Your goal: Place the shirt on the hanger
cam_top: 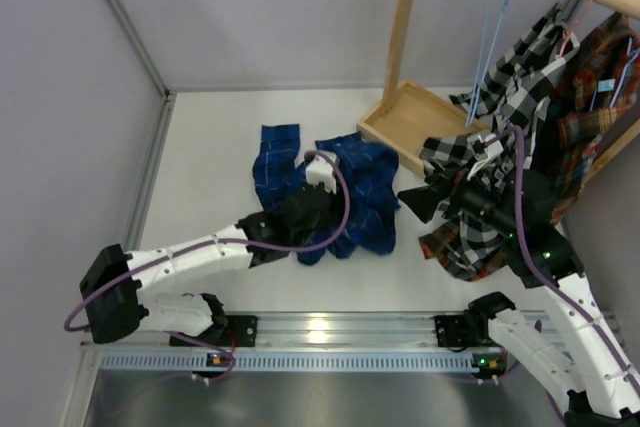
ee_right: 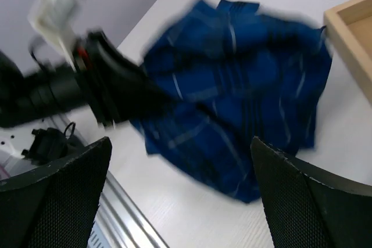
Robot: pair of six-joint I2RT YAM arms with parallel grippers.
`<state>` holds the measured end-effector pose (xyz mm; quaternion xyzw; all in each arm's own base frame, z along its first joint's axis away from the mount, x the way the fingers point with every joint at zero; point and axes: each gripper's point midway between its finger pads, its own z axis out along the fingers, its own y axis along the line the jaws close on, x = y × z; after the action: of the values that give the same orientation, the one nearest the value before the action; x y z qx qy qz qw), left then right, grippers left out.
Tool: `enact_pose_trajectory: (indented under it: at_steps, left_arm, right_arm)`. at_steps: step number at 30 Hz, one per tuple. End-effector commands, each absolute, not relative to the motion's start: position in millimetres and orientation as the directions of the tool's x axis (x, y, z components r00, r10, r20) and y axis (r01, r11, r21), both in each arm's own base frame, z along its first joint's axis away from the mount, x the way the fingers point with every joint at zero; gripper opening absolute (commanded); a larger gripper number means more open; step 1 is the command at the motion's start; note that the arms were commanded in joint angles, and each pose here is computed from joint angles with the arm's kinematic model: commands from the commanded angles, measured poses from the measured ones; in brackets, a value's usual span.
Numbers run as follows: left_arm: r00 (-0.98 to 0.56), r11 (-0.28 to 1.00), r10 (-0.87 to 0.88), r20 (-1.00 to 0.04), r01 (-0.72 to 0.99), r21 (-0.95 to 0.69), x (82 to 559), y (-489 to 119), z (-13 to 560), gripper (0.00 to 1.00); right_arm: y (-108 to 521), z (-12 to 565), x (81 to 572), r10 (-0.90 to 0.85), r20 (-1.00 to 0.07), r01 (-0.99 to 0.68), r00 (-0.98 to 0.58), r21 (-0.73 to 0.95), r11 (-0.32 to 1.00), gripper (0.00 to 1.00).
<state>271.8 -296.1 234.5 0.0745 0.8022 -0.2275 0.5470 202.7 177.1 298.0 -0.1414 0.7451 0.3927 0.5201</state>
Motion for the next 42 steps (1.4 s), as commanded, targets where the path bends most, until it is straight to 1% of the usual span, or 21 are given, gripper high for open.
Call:
enact_pose_trajectory:
  at_steps: [1, 4, 5, 9, 11, 12, 13, 14, 16, 18, 23, 24, 27, 28, 30, 33, 34, 35, 36, 38, 42]
  left_arm:
    - [-0.420, 0.800, -0.143, -0.896, 0.484, -0.355, 226, -335, 213, 0.61]
    - [-0.395, 0.762, -0.052, -0.917, 0.578, -0.292, 191, -342, 206, 0.85]
    - [-0.380, 0.751, -0.036, -0.924, 0.600, -0.276, 184, -341, 207, 0.97]
    - [-0.350, 0.634, -0.015, -0.937, 0.721, -0.279, 145, -328, 230, 0.98]
    - [-0.348, 0.666, -0.048, -0.936, 0.687, -0.289, 144, -299, 241, 0.98]
    - [-0.362, 0.709, -0.098, -0.927, 0.628, -0.320, 150, -284, 245, 0.98]
    - [-0.319, 0.823, -0.171, -0.932, 0.473, -0.314, 174, -253, 249, 0.98]
    - [-0.314, 0.883, -0.175, -0.933, 0.370, -0.290, 181, -225, 244, 0.98]
    - [-0.290, 0.942, -0.215, -0.933, 0.192, -0.277, 199, -192, 241, 0.98]
    - [-0.335, 0.970, -0.157, -0.929, 0.126, -0.210, 214, -185, 225, 0.98]
    - [-0.506, 0.980, -0.144, -0.851, 0.048, -0.194, 237, -191, 170, 0.98]
    - [-0.521, 0.984, -0.145, -0.841, 0.014, -0.178, 240, -188, 159, 0.98]
    - [-0.522, 0.984, -0.166, -0.837, -0.027, -0.178, 241, -183, 149, 0.98]
    - [-0.518, 0.980, -0.182, -0.836, -0.027, -0.197, 240, -183, 150, 0.98]
    - [-0.514, 0.975, -0.198, -0.835, -0.017, -0.220, 238, -183, 152, 0.98]
    - [-0.499, 0.971, -0.209, -0.841, -0.001, -0.241, 236, -181, 160, 0.98]
    - [-0.497, 0.969, -0.211, -0.842, 0.006, -0.247, 235, -181, 163, 0.98]
    - [-0.493, 0.967, -0.210, -0.844, 0.021, -0.253, 234, -181, 167, 0.98]
    - [-0.492, 0.966, -0.206, -0.846, 0.033, -0.255, 233, -182, 169, 0.98]
    - [-0.499, 0.963, -0.186, -0.847, 0.079, -0.258, 231, -187, 171, 0.98]
    - [-0.507, 0.955, -0.139, -0.851, 0.159, -0.251, 229, -199, 178, 0.98]
  right_arm:
    - [163, 316, 209, 0.188, -0.923, -0.590, -0.337, 0.362, 0.722, 0.99]
    - [159, 309, 211, 0.183, -0.923, -0.572, -0.340, 0.357, 0.739, 0.99]
    - [162, 305, 212, 0.176, -0.919, -0.579, -0.354, 0.362, 0.731, 0.99]
    - [185, 280, 219, 0.073, -0.888, -0.634, -0.455, 0.380, 0.674, 0.99]
    - [193, 277, 220, 0.033, -0.884, -0.651, -0.467, 0.369, 0.664, 0.99]
    - [196, 265, 230, -0.004, -0.873, -0.633, -0.489, 0.351, 0.689, 0.99]
    - [198, 257, 233, -0.035, -0.862, -0.620, -0.505, 0.334, 0.710, 1.00]
    - [210, 264, 233, -0.069, -0.869, -0.643, -0.490, 0.307, 0.702, 0.99]
    - [216, 241, 255, -0.138, -0.842, -0.590, -0.522, 0.239, 0.771, 0.99]
    - [232, 230, 272, -0.188, -0.823, -0.565, -0.535, 0.183, 0.805, 0.99]
    - [265, 207, 302, -0.347, -0.763, -0.564, -0.545, 0.027, 0.826, 0.99]
    - [264, 179, 303, -0.423, -0.690, -0.571, -0.588, -0.016, 0.821, 0.98]
    - [262, 148, 306, -0.492, -0.599, -0.566, -0.632, -0.076, 0.821, 0.91]
    - [261, 143, 305, -0.498, -0.587, -0.569, -0.638, -0.076, 0.819, 0.85]
    - [266, 129, 298, -0.510, -0.566, -0.595, -0.648, -0.042, 0.803, 0.80]
    - [272, 112, 289, -0.536, -0.530, -0.632, -0.657, 0.000, 0.775, 0.65]
    - [272, 109, 289, -0.540, -0.524, -0.632, -0.659, -0.002, 0.775, 0.50]
    - [271, 105, 291, -0.544, -0.515, -0.628, -0.662, -0.016, 0.778, 0.42]
    - [269, 105, 293, -0.543, -0.516, -0.623, -0.663, -0.024, 0.782, 0.25]
    - [267, 113, 301, -0.530, -0.538, -0.600, -0.655, -0.056, 0.798, 0.00]
    - [265, 177, 310, -0.430, -0.690, -0.547, -0.583, -0.059, 0.835, 0.00]
